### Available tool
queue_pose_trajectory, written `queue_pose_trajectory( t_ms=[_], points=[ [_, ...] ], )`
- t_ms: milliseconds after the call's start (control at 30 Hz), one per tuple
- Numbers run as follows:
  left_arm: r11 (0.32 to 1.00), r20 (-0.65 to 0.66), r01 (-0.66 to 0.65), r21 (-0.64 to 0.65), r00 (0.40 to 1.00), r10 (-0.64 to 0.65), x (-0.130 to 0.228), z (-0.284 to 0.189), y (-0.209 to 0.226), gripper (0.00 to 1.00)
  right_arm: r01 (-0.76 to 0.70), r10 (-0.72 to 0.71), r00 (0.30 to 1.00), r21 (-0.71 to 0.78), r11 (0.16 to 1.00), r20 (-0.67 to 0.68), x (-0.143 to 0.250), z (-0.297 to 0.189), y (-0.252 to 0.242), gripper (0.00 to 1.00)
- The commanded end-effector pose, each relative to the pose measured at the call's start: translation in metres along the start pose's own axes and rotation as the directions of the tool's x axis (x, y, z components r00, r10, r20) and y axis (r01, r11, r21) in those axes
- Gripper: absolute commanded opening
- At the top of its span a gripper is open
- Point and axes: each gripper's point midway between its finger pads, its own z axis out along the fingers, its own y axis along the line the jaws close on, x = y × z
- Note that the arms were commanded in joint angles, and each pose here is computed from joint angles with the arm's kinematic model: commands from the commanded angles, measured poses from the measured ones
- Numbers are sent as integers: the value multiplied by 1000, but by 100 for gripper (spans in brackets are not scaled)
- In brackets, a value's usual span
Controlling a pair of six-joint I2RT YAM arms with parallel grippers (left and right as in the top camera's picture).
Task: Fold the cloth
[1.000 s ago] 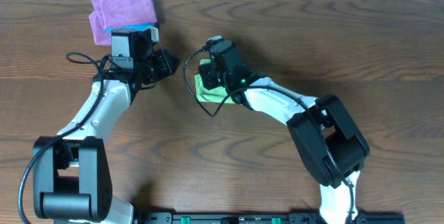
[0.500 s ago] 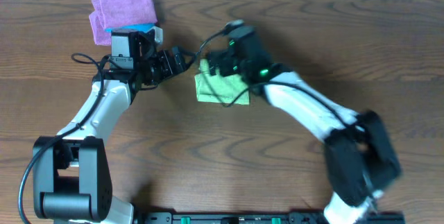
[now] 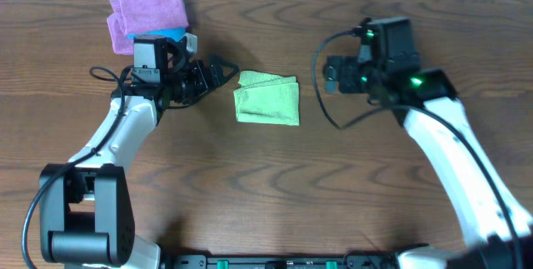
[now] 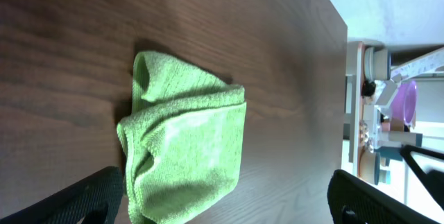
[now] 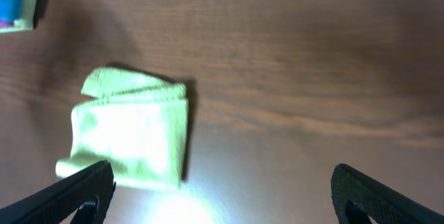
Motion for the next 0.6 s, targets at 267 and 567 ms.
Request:
queue_pose_trajectory(
  t_ms=[267,567],
  points=[
    [998,-64,69,-2,996,-69,15,-8,-7,95,-6,5,974,3,1000,226,68,-104,-44,99],
    [995,-144,95,-17,985,-96,41,4,-13,95,-79,79,940,-14,997,332,139,-132,-56,99]
  ],
)
